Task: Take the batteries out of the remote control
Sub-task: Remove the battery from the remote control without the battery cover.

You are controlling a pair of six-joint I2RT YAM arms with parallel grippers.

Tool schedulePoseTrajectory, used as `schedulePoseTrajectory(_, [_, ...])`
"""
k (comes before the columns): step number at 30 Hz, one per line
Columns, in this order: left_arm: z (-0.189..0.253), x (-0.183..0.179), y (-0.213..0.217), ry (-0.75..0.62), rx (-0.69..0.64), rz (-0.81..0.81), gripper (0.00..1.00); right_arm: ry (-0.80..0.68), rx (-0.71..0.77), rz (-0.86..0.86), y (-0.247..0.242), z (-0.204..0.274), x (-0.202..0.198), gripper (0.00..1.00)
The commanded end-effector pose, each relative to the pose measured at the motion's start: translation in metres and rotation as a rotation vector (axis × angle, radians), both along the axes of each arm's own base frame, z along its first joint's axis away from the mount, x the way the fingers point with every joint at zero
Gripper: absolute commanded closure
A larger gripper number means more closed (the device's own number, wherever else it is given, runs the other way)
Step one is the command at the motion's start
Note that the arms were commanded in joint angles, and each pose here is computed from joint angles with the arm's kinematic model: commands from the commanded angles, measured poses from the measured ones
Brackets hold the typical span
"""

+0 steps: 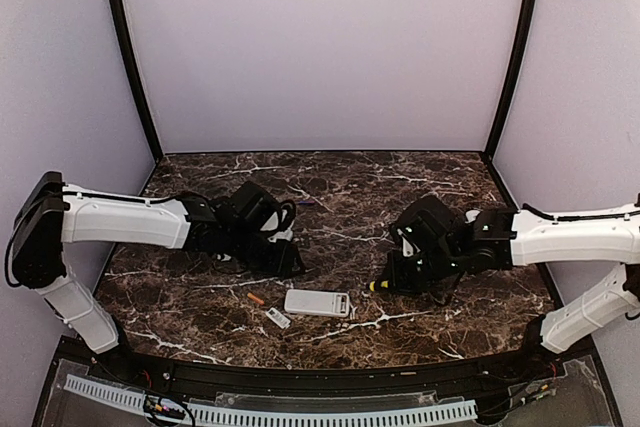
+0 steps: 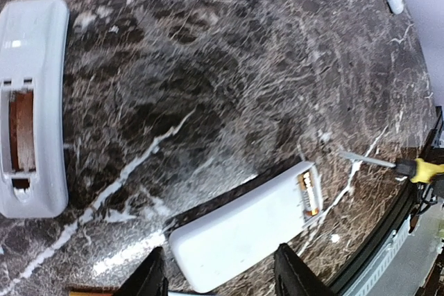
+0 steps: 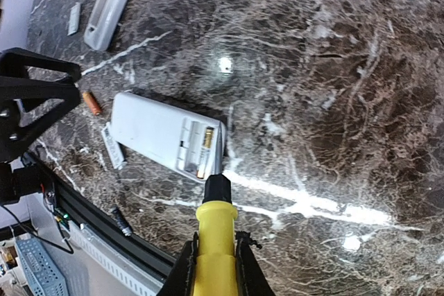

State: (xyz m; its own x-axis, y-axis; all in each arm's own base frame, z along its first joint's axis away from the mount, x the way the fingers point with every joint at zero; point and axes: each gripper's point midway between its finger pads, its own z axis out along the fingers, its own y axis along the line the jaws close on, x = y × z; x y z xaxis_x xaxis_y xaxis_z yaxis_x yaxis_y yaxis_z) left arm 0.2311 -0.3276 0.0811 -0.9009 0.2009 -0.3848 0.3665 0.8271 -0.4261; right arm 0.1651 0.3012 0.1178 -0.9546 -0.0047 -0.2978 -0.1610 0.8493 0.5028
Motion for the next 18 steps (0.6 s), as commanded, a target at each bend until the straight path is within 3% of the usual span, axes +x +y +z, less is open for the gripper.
schedulePoseTrajectory(1, [0.012,0.005,-0.008,-0.02,-0.008,-0.055,0.48,0.028,-0.011,-0.033,-0.011,-0.012,-0.002,1.0])
schedulePoseTrajectory(7, [0.002,0.005,-0.031,0.031,-0.071,-0.092,0.48,0.058,0.009,-0.011,-0.003,-0.022,-0.006,1.0])
schedulePoseTrajectory(18, [-0.024,0.002,-0.033,0.07,-0.022,-0.128,0.48,0.064,0.029,0.027,0.013,-0.024,-0.004,1.0])
